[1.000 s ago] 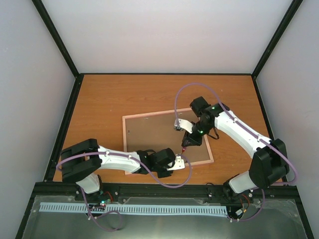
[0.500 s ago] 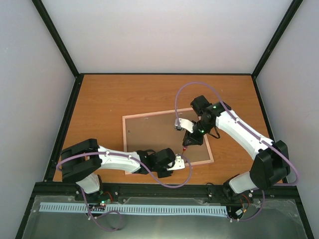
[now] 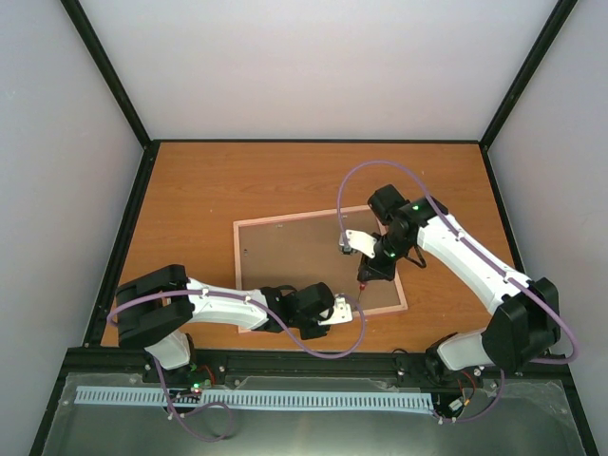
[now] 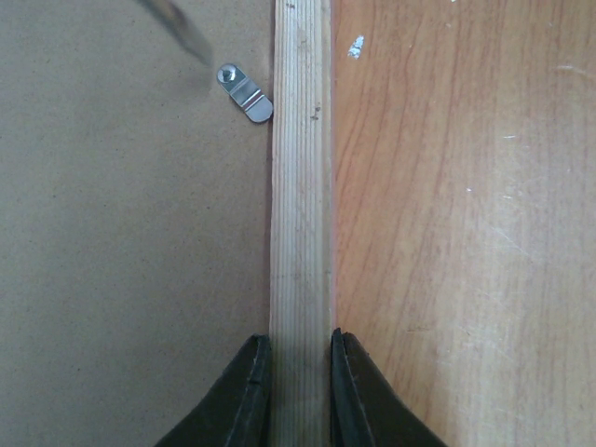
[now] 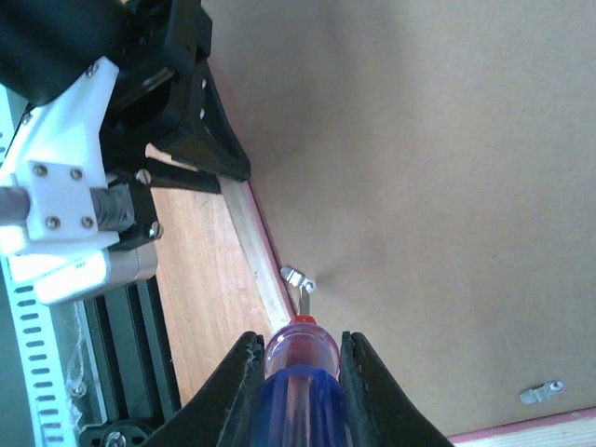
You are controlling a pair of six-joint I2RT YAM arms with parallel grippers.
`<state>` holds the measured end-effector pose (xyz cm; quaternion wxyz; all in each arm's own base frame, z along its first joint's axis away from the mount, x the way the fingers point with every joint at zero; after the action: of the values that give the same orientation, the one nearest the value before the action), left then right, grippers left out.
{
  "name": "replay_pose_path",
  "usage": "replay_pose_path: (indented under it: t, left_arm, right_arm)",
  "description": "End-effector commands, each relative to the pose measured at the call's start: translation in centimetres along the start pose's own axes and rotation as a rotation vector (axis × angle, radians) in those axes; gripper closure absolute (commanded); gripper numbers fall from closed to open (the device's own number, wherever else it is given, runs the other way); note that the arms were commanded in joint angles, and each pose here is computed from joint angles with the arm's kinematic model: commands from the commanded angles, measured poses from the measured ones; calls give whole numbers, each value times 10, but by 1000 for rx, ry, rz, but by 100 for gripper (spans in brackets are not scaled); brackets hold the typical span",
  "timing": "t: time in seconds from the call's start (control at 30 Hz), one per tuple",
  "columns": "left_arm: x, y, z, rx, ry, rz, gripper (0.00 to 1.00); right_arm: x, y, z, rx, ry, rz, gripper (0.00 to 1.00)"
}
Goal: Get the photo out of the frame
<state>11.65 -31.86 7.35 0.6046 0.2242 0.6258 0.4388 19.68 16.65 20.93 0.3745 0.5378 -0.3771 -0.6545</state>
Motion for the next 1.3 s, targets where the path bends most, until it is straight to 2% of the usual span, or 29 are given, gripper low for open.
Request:
replay_pose_path:
  t: [0.0, 0.3, 0.57, 0.93, 1.27]
  left_arm:
    - [24, -9, 1, -33, -6, 118, 96]
    - [24, -9, 1, -33, -5, 120, 96]
    - [25, -10, 1, -32, -6, 124, 96]
    - [25, -10, 1, -30, -7, 125, 96]
    - [25, -10, 1, -31, -8, 124, 96]
  right_arm:
    - [10, -3, 11, -47, 12, 52, 97]
    - [12, -14, 8, -74, -6, 55, 97]
    - [3, -20, -9, -6, -30, 13, 97]
    - [-17, -9, -15, 2, -36, -83, 97]
    - [-16, -8, -25, 75, -44, -57, 97]
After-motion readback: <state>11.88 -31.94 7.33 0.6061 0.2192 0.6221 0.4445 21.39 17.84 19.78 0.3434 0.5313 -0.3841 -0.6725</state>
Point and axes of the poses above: each gripper's point midway between its finger pads, its own y axis back along the fingers, its own z axis along the line the jaws close on, x = y × z, the point moved 6 cm from there along y, back along the fingers, and after that the axes turned 7 degrees about y, right-handed, at the moved point
